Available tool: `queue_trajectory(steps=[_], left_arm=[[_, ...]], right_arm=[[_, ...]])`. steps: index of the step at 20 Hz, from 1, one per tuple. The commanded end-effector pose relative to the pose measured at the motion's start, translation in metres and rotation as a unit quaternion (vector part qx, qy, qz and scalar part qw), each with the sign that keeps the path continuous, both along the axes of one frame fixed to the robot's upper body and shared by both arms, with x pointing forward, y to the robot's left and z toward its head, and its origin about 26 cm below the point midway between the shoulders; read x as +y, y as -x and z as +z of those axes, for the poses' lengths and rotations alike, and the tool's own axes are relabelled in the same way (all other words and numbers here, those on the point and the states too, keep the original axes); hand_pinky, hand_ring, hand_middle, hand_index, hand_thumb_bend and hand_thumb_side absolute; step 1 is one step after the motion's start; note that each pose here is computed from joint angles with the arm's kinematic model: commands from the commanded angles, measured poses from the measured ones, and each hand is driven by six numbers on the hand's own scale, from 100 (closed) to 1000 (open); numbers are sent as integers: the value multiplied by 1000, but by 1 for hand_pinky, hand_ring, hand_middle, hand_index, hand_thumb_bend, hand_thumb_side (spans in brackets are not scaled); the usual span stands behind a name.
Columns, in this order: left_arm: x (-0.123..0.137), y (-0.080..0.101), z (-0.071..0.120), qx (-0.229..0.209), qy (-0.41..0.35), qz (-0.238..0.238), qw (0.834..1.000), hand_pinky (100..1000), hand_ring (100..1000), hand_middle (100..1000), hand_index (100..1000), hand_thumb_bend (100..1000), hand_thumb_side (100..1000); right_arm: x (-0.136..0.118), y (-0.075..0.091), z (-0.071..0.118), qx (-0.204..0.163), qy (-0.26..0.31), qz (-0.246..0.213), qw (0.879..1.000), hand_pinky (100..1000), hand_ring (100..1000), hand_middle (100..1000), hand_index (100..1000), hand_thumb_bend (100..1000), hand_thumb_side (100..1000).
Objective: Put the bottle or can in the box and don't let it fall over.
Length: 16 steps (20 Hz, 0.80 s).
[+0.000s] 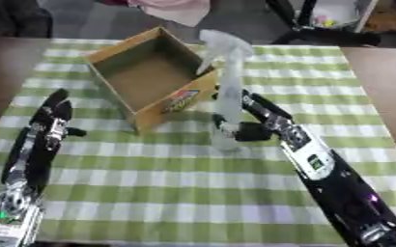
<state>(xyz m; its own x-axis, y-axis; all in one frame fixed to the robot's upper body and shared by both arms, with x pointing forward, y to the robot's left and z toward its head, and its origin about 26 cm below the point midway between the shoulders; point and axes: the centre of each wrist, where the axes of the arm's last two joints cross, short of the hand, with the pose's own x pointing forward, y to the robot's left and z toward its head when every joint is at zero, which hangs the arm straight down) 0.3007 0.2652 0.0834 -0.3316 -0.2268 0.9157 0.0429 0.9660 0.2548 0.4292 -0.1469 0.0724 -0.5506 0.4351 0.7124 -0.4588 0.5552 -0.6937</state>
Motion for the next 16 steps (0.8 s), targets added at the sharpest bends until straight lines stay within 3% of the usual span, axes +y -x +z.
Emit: queue_trajectory(steps=[1,6,16], left_arm=[[0,-1,8,-14,-1,-5,1000,616,1000,1000,944,245,801],[0,-1,9,-14,-1,-6,1000,615,1000,1000,944,244,801],[1,-1,8,-14,0,-5,1000,615,1000,1000,944,243,803]], right_arm=[[-4,-2,-5,3,19,-15,1000,845,821,986,696,100,100],[-6,-2,-10,6,16,-40,999,839,814,964,508,100,100],[-8,-3,-18,9,4,-78,997,831,782,918,412,100,100]])
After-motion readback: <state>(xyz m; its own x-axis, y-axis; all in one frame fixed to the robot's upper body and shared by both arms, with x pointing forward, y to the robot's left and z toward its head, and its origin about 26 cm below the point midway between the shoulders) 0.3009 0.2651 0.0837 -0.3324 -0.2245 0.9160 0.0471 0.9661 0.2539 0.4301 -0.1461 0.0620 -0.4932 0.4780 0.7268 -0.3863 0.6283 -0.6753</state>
